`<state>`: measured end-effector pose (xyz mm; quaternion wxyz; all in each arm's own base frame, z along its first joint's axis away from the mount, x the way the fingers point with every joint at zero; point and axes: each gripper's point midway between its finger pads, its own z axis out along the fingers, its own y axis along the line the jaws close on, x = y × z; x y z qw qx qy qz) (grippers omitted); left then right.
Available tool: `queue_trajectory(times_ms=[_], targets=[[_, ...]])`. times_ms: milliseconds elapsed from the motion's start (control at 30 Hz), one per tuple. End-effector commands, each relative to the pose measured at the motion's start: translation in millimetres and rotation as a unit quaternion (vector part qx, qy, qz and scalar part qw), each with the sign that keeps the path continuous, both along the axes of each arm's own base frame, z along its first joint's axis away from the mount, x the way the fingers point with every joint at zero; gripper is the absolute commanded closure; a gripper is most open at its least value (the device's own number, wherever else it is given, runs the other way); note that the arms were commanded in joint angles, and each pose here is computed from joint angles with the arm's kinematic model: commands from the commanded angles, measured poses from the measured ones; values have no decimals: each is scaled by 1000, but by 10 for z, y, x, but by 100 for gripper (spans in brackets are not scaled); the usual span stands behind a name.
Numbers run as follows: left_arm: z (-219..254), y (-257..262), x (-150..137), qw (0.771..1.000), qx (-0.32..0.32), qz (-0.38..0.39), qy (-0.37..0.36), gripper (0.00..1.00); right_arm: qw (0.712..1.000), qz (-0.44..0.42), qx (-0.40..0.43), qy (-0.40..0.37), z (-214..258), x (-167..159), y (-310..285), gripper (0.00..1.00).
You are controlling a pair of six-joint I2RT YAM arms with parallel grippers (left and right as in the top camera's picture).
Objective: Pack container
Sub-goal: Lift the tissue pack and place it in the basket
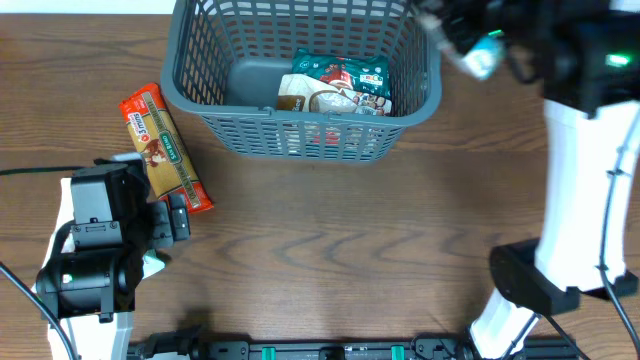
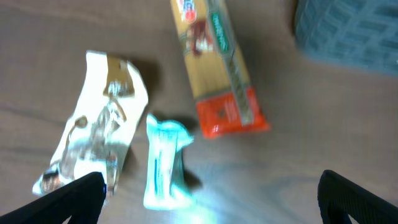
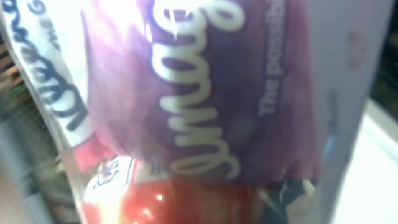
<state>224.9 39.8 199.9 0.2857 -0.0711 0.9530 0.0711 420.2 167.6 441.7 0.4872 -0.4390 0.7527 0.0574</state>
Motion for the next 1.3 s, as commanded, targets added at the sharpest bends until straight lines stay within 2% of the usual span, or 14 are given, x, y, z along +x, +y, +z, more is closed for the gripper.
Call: queue_trajectory(times_ms=[0, 200, 600, 633, 667, 700, 733, 767, 867, 1000, 1133, 1267], targets=[[33, 44, -36, 1000, 13, 0, 6, 1, 993, 109, -44, -18, -185, -88, 461, 99], [29, 43, -42, 1000, 13, 0, 7, 1, 987, 147, -61, 28, -681, 65, 843, 99], [56, 46, -2, 1000, 14, 0, -3, 1, 971, 146, -93, 165, -2092, 572, 1051, 98], [78, 48, 31, 1000, 15, 0, -11, 1, 970, 138, -93, 176, -2181, 600, 1048, 95], [87, 50, 43, 1000, 15, 0, -14, 1, 970, 128, -93, 186, -2251, 626, 1038, 86], [96, 49, 56, 1000, 13, 2, -18, 1, 969, 122, -91, 193, -2290, 634, 1035, 67], [106, 51, 70, 1000, 12, 5, -22, 2, 969, 117, -89, 199, -2311, 639, 1036, 37], [113, 51, 80, 1000, 12, 4, -24, 1, 969, 112, -84, 203, -2311, 638, 1038, 2], [120, 53, 88, 1000, 13, 5, -26, 1, 970, 110, -81, 200, -2256, 628, 1036, 1], [114, 50, 79, 1000, 12, 4, -24, 2, 976, 111, -71, 171, -1952, 576, 1019, 1], [117, 45, 84, 1000, 11, 3, -25, 1, 990, 91, -35, 102, -1288, 543, 935, 1], [167, 45, 80, 1000, 11, 4, -30, 1, 1000, 4, 6, 8, -416, 523, 564, 1]])
